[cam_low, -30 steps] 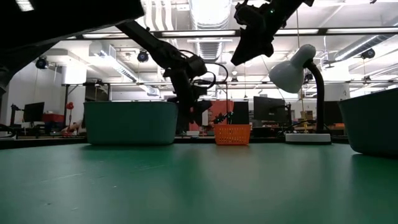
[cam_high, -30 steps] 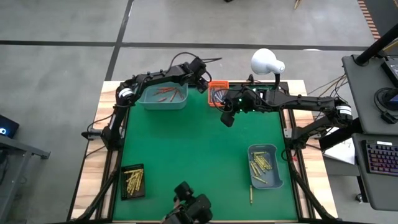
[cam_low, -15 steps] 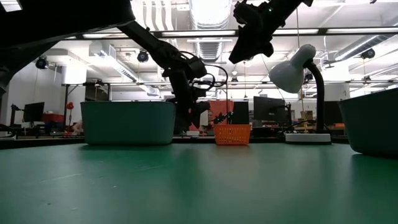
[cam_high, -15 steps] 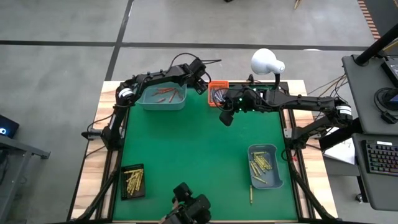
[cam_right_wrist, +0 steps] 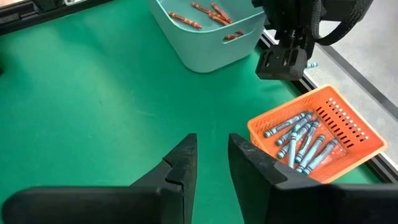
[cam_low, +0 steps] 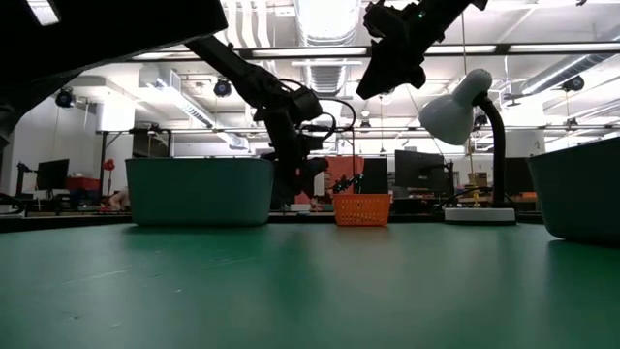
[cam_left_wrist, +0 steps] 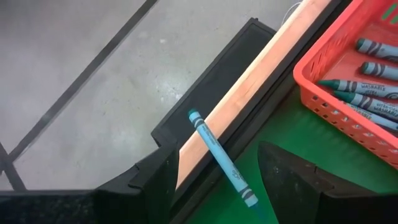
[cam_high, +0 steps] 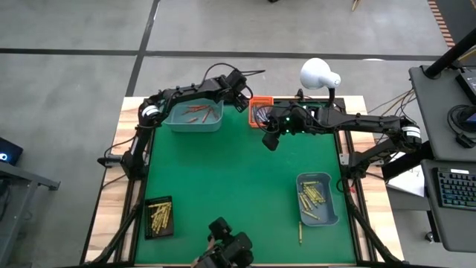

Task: Sort crayons
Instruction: Put the blue crayon into the orange bin

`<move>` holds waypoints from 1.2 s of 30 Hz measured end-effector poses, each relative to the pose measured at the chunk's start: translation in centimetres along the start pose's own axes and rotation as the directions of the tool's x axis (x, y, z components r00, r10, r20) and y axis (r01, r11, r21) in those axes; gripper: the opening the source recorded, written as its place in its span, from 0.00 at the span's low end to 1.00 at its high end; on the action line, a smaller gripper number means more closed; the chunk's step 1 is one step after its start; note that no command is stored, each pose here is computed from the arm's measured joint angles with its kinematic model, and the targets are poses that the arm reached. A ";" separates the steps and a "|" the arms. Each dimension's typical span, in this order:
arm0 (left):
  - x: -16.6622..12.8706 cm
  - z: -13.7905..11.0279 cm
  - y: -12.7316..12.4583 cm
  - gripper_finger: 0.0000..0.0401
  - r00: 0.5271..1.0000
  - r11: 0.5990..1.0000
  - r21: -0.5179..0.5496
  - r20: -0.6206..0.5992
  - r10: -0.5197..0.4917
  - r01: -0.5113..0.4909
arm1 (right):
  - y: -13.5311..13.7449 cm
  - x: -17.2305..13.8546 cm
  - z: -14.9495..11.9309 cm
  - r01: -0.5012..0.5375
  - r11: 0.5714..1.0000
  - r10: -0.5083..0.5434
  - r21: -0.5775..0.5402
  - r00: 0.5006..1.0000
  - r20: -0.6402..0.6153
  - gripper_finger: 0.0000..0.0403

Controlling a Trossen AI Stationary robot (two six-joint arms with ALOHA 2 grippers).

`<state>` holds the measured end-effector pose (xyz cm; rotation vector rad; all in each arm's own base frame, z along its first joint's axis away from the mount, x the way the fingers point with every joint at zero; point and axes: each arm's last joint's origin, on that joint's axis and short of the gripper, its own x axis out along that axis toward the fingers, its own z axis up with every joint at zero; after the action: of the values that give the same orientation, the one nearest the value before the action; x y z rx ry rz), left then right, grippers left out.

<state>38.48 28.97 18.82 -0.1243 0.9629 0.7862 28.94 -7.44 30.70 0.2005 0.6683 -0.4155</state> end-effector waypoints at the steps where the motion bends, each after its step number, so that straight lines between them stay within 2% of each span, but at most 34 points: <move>1: 0.0 0.0 0.0 0.50 1.000 1.000 0.006 0.002 0.000 0.000 | 0.0 0.0 0.0 0.000 1.000 0.000 0.000 1.000 0.000 0.20; 8: 1.2 -0.5 -0.3 0.50 1.000 0.999 0.035 -0.020 0.003 -0.002 | -0.3 0.0 0.1 0.008 1.000 -0.008 0.007 1.000 0.000 0.20; 36: 1.4 -0.5 -0.1 0.50 1.000 1.000 0.025 -0.008 0.003 -0.003 | -0.5 0.1 0.1 0.013 1.000 -0.013 0.011 1.000 0.002 0.23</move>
<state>38.62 29.47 17.40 -0.1044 0.9799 0.7771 28.81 -7.94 30.71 0.2064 0.6661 -0.4324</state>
